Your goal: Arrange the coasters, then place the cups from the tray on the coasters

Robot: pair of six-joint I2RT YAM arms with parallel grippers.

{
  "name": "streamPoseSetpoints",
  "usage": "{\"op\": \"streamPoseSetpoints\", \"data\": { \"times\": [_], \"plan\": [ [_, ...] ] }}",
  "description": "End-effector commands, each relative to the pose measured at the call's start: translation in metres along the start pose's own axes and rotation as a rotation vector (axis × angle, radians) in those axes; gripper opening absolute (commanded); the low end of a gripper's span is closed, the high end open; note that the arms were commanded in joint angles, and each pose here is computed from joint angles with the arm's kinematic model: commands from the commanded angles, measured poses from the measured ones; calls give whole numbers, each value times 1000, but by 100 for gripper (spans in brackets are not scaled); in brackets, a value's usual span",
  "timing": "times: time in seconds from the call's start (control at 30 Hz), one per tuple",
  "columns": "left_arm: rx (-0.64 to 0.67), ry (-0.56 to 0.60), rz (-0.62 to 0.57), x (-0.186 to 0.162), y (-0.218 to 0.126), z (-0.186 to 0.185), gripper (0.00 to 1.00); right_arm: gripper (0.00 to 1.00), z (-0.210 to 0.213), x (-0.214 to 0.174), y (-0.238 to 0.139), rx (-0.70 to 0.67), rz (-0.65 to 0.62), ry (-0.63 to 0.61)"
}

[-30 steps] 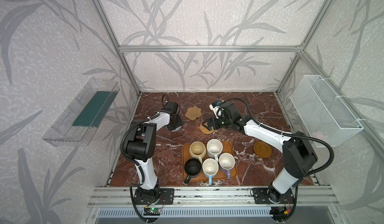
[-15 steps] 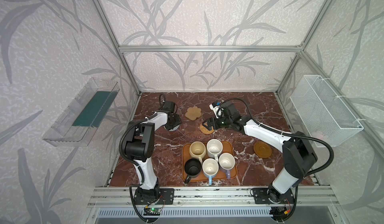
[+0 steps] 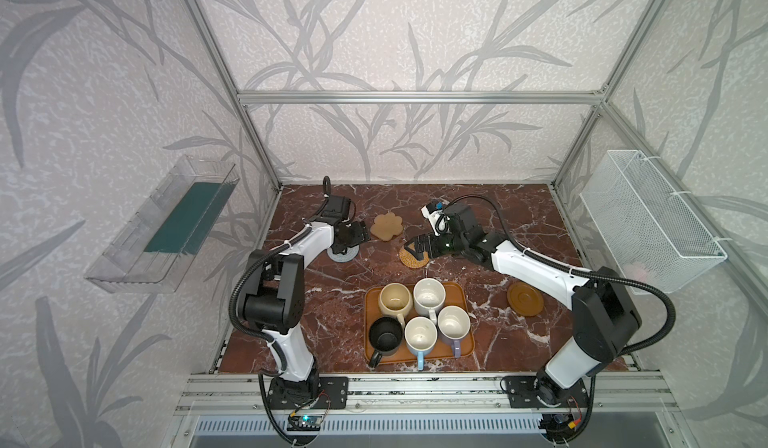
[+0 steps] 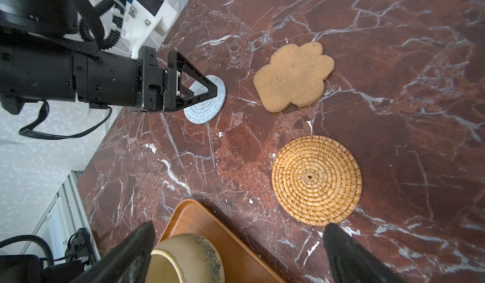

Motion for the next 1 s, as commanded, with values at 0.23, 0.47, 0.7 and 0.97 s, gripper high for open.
{"op": "streamPoseSetpoints", "data": {
  "times": [0.23,0.47,0.7,0.97],
  "plan": [
    [-11,301,21,15,12,-36,96,99,4,11,-17,-24,-37,-103],
    [20,399,57,25,28,-52,98,99,-4,7,-13,-14,-22,-87],
    [-3,333,83,34,55,-64,83,99,-11,6,-7,-13,-17,-60],
    [32,257,68,42,75,-69,75,99,-14,5,1,-6,-1,-51]
  ]
}}
Point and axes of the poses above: each gripper's point midway between its finger pads, its own y axis out along the fingers, its own z axis along the line the jaws close on, x = y × z, the point moved 10 cm from there along -y, back along the fingers, and after that the axes turned 14 degrees about -y, right-handed, at the moved point
